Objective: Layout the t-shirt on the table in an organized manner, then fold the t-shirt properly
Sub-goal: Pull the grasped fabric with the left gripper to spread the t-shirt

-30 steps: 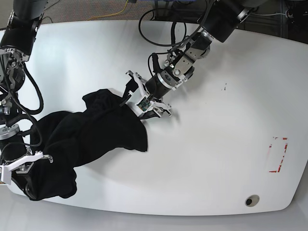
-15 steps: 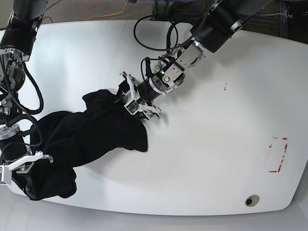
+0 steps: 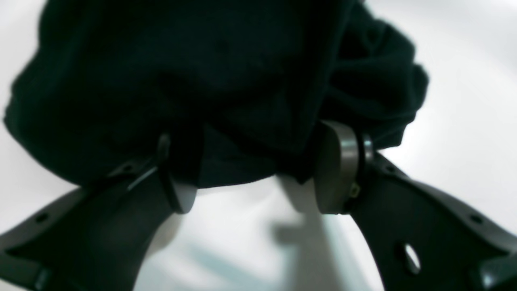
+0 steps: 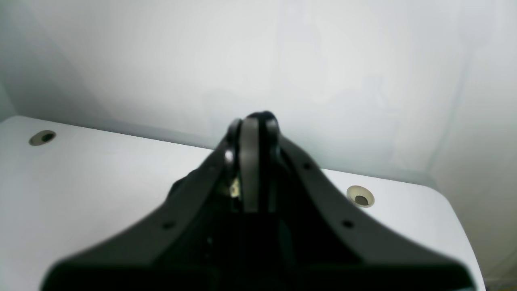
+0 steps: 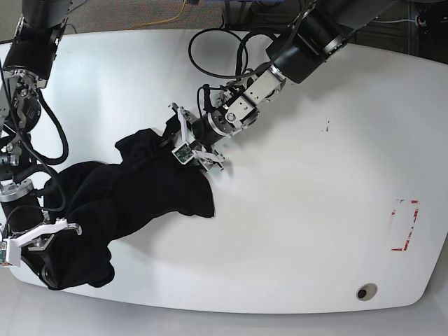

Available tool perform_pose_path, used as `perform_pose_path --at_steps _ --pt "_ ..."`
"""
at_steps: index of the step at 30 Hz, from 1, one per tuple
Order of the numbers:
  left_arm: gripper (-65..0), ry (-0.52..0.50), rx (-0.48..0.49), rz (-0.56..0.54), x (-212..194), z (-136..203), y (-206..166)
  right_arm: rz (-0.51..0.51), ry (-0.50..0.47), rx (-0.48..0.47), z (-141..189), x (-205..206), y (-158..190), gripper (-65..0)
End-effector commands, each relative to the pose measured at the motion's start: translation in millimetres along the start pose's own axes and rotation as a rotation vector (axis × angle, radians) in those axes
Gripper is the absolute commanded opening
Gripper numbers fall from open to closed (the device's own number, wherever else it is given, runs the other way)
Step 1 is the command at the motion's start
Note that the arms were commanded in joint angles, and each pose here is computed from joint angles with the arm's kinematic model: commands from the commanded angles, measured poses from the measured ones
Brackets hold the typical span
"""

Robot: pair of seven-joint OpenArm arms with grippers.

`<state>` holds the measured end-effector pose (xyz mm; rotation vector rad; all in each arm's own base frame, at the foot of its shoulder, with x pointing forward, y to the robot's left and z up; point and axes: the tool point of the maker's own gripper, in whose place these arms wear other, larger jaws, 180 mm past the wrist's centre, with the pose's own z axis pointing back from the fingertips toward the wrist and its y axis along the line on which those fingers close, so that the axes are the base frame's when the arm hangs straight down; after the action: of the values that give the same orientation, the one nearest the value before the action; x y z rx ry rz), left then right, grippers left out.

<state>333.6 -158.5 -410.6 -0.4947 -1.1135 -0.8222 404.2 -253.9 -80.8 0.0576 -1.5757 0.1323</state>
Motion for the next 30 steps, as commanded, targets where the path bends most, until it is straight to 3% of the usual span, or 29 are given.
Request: perform_pose_path --at_steps 1,6,12,14,20,23,30 --pt "-25.4 -0.076 0.005 -0.007 29.0 -6.7 3.5 0.029 -0.063 -0.011 2.5 21.1 -4.9 -65.0" --pt "-25.7 -0.116 0.029 -0.007 36.6 -5.8 8.2 0.028 -0.061 -0.009 2.3 20.0 -4.1 -65.0" --pt "-27.2 -0.122 0.132 -0.013 36.9 -3.3 27.9 0.026 -0.06 -0.01 2.5 19.5 -4.3 -65.0" --pt "-32.4 -0.121 0.142 -0.014 36.4 -2.8 30.0 0.026 -0.06 -0.01 2.5 19.5 -4.3 -65.0" --pt "-55.9 -0.123 0.168 0.003 36.3 -0.9 40.2 0.026 -0.061 -0.011 2.6 19.8 -4.7 -65.0" --pt "-63.7 -0.127 0.189 0.018 37.3 0.7 48.4 0.027 -0.061 -0.012 2.6 19.8 -4.9 -65.0" --pt "-65.0 -0.135 0.232 0.045 38.8 4.9 65.4 0.016 -0.061 -0.01 2.2 17.8 -3.1 -65.0"
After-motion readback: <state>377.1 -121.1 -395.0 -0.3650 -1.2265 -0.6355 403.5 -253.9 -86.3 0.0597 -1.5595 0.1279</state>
